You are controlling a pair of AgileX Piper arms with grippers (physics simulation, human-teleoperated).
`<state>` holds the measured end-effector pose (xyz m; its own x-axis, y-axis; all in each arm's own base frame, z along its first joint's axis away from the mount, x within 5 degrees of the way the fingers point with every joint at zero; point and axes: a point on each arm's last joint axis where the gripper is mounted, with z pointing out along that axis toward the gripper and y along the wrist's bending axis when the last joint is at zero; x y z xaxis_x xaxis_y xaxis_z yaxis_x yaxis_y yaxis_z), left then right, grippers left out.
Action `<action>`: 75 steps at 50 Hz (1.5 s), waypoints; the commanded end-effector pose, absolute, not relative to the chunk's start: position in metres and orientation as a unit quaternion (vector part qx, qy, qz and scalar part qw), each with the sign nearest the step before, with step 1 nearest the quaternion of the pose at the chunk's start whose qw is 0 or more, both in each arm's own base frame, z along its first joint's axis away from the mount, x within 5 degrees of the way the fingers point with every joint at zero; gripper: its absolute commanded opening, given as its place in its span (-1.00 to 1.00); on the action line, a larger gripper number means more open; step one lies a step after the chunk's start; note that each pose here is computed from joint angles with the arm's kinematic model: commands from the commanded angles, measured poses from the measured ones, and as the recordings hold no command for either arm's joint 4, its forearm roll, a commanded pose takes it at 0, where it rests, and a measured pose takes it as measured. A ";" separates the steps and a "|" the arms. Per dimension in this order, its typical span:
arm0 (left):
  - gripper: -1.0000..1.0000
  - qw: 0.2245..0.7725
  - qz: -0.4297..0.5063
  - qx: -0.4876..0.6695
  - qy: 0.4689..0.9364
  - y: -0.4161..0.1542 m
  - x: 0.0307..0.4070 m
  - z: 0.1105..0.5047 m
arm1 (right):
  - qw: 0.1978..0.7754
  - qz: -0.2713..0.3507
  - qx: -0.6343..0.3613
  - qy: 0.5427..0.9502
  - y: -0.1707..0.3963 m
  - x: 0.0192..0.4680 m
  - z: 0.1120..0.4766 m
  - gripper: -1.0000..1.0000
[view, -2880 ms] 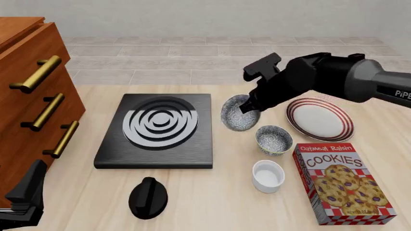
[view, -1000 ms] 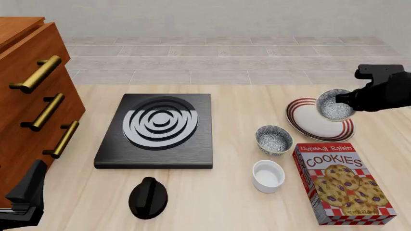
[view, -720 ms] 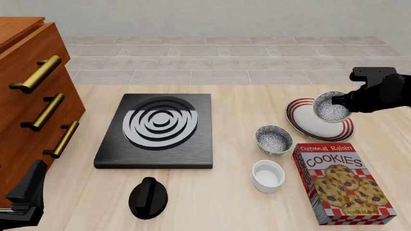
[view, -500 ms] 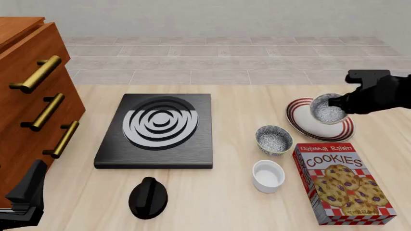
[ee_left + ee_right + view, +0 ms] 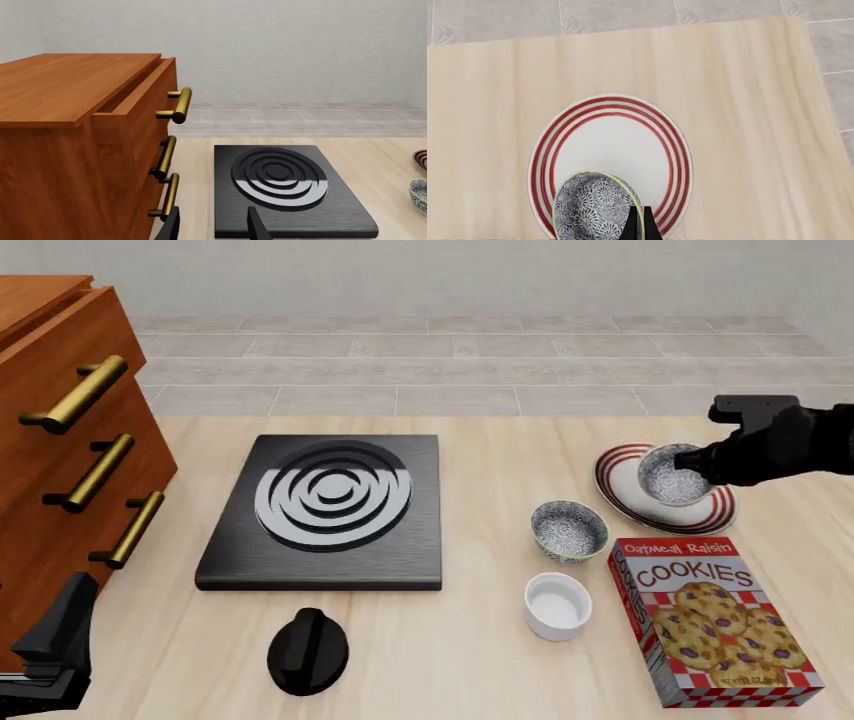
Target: Pick the akita bowl from table center and place it on the plate.
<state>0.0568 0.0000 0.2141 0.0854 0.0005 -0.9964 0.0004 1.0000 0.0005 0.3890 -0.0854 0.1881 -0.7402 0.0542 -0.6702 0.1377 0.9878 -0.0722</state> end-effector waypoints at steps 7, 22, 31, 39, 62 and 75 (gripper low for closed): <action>1.00 0.737 0.000 0.000 0.676 0.000 0.057 0.214 | 0.352 -0.056 0.056 0.933 -0.086 0.390 0.186 -1.00; 1.00 0.737 0.000 0.000 0.676 0.000 0.057 0.214 | 0.347 -0.056 0.057 0.935 -0.088 0.392 0.186 -1.00; 1.00 0.737 0.000 0.000 0.676 0.000 0.057 0.214 | 0.344 -0.055 0.051 0.936 -0.085 0.390 0.183 1.00; 1.00 0.737 0.000 0.000 0.676 0.000 0.057 0.214 | 0.343 -0.053 0.045 0.937 -0.079 0.388 0.183 1.00; 1.00 0.737 0.000 0.000 0.676 0.000 0.057 0.214 | 0.383 -0.080 -0.019 0.920 -0.074 0.396 0.217 1.00; 1.00 0.737 0.000 0.000 0.676 0.000 0.057 0.214 | 0.450 -0.086 -0.016 0.889 -0.072 0.419 0.282 1.00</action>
